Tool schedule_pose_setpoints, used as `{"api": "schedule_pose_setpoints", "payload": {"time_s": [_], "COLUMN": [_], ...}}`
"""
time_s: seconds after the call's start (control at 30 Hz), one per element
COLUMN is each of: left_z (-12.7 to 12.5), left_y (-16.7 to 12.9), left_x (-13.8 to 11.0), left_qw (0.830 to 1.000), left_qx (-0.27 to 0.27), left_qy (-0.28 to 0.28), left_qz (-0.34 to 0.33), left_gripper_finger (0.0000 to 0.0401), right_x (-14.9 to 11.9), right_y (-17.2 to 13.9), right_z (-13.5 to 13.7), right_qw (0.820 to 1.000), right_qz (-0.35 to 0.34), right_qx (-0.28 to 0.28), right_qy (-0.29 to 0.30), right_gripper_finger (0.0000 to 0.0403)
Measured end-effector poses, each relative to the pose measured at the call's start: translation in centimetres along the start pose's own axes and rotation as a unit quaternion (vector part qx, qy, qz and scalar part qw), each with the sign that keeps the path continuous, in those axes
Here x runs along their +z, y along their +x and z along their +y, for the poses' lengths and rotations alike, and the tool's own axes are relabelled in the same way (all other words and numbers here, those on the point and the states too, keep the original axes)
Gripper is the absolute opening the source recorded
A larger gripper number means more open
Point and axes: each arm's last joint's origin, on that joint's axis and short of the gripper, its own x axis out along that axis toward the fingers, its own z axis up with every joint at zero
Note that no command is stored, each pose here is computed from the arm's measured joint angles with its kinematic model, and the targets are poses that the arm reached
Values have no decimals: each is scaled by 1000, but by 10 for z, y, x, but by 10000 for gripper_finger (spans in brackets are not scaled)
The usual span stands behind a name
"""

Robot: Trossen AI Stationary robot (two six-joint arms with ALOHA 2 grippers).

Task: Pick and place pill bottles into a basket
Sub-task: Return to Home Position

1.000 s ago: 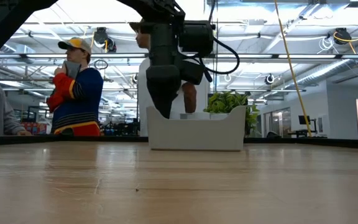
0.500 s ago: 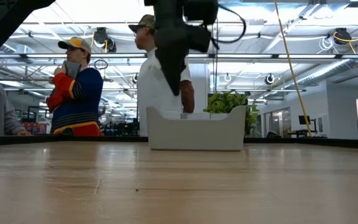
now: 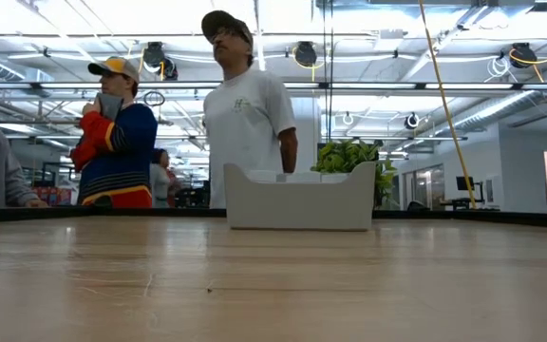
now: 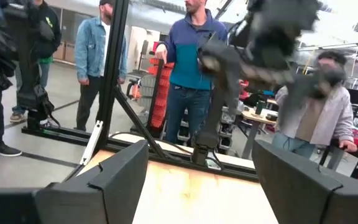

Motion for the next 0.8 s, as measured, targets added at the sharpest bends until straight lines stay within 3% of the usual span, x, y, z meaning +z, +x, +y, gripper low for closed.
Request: {"api": "schedule_pose_setpoints", "payload": {"time_s": [0.13,0.27,0.43,0.6,0.8], "left_z": [-37,-59,-60,-63,-63], "left_y": [-33,-42,-27,0,19], "left_x": [-6,-40,-97,-148,-198], "left_qw": [992,984,980,968,974], "left_qx": [-29,-28,36,36,38], "left_qy": [64,90,6,10,-16], "left_qz": [-106,-149,-197,-248,-221], "left_gripper_finger": [284,280,285,285,281], "right_x": [-2,-3,-11,-21,-61], "right_y": [0,-1,1,6,6], "right_z": [0,-1,-5,-13,-13], "right_qw": [1000,999,996,993,986], "right_qz": [7,19,57,89,151], "right_qx": [1,-23,-61,-74,-57], "right_qy": [-23,-15,-13,22,42], "right_gripper_finger": [283,283,283,283,283]}}
